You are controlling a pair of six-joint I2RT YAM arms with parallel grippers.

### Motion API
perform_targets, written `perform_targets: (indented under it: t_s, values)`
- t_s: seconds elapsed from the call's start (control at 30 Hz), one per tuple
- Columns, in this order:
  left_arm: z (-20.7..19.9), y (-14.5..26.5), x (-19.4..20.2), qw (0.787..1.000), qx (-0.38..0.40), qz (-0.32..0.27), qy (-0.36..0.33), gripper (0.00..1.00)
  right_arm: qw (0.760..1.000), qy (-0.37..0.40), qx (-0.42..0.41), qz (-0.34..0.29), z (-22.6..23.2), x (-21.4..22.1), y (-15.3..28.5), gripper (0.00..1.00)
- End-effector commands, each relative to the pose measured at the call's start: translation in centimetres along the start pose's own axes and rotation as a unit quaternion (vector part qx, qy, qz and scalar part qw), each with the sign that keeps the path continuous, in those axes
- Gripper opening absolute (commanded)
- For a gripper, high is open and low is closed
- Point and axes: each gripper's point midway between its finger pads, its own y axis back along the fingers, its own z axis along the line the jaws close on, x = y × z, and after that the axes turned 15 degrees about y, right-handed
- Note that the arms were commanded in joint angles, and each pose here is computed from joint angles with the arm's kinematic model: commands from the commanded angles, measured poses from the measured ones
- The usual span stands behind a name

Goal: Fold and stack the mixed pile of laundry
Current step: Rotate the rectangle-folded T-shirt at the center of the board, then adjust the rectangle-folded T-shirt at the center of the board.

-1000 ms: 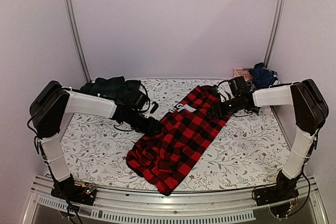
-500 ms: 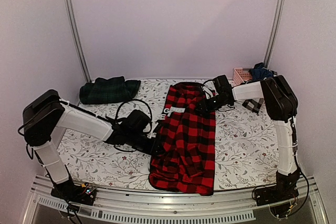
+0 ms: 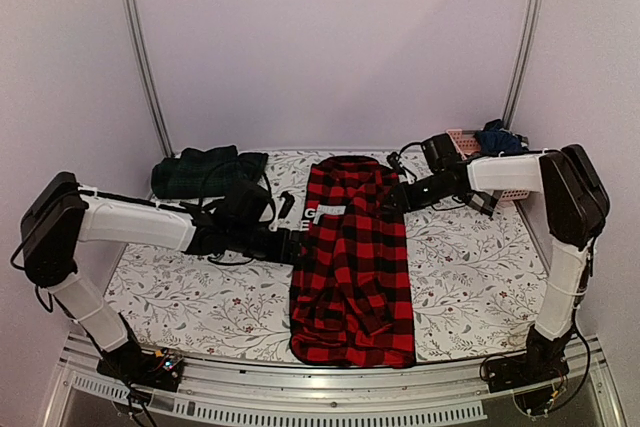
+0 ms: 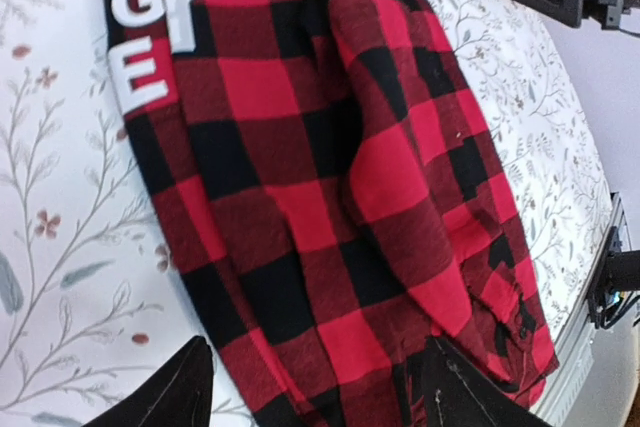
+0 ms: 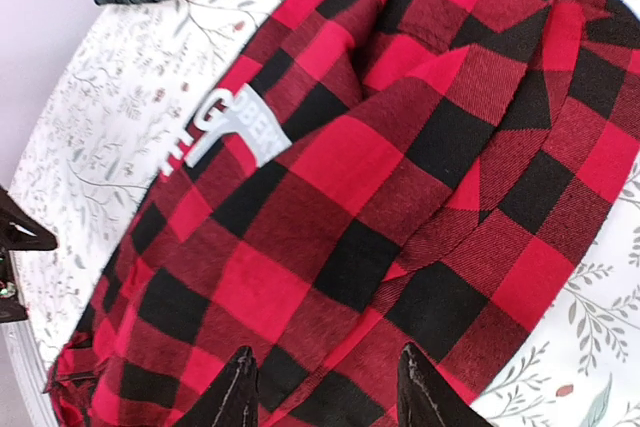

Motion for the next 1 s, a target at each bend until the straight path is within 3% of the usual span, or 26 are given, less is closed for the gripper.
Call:
perform_targets:
  t_s: [0.0,0.3,0.63,0.97]
  values:
    - [-1.4,-1.5,-1.3,1.0,0.014,0.005,-0.026,0.7,0.999,-0.022,-0.028,-0.035,2.4,-0.6,3.1,0.45]
    - [-4.3,-2.5,-0.6,0.994,0.102,0.026,-0.002,0.63,0.987,-0.105,-0.121,-0.01,8.0,6.0,3.1,0.39]
    - [-4.0,-3.5,0.4,0.994,0.1,0.04,0.006,0.63,0.979,-0.109,-0.171,0.008,12.2,8.0,2.2,0.37]
    - [-4.1,-2.8,0.0,0.994,0.104,0.025,0.007,0.67,0.977,-0.128,-0.159,0.06,12.5,10.8,0.2,0.41]
